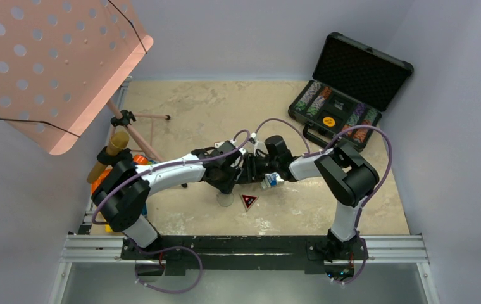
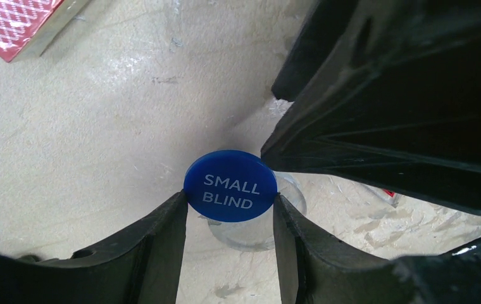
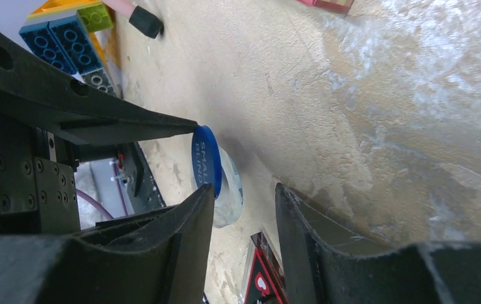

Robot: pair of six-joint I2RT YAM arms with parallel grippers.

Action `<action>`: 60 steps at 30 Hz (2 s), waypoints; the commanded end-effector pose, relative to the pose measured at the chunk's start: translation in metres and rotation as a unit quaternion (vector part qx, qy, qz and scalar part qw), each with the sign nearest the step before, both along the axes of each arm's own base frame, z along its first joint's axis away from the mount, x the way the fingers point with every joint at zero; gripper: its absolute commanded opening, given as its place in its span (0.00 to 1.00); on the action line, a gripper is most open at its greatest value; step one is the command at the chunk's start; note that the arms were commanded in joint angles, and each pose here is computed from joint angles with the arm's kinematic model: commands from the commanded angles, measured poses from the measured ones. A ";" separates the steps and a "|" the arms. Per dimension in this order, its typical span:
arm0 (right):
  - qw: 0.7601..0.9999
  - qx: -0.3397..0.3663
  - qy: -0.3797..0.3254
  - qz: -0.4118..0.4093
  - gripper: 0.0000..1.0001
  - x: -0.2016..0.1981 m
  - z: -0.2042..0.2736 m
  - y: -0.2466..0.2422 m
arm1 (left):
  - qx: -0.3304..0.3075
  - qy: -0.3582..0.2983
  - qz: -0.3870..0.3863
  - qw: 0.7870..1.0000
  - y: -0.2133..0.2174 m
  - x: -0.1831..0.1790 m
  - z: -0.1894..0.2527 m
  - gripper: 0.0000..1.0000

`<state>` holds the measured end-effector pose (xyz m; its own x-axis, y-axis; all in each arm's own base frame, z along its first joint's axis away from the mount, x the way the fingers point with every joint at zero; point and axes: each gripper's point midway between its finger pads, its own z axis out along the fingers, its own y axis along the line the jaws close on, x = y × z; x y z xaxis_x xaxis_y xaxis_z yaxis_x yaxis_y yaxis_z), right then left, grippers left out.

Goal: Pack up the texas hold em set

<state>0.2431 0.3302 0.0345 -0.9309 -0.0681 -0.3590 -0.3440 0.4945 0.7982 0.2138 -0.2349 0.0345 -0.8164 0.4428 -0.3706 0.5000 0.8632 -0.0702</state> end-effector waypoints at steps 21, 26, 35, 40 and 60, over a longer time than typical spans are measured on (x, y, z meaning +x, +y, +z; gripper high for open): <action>0.994 0.089 0.028 0.053 0.25 -0.017 0.018 0.030 | -0.030 -0.015 -0.032 0.999 -0.016 -0.002 0.009 0.36; 0.994 0.089 0.030 0.054 0.08 -0.017 0.017 0.029 | -0.031 -0.019 -0.034 0.999 -0.017 -0.002 0.011 0.36; 0.996 0.081 0.005 0.034 0.00 -0.013 0.024 0.024 | -0.031 -0.030 -0.028 0.999 -0.014 -0.001 0.021 0.60; 0.997 0.062 -0.034 0.001 0.00 0.000 0.038 0.011 | -0.046 -0.052 -0.023 0.997 -0.007 -0.004 0.044 0.76; 0.874 -0.124 -0.216 -0.417 0.00 0.179 0.161 -0.285 | -0.115 -0.145 -0.020 0.982 0.025 -0.007 0.130 0.93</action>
<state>0.3915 0.1123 0.1695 -0.5981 0.4089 -0.6893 -0.1555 0.7846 0.6002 0.2054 -0.2084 0.1483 -0.6796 0.3397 -0.6502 0.5296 0.8405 -0.1144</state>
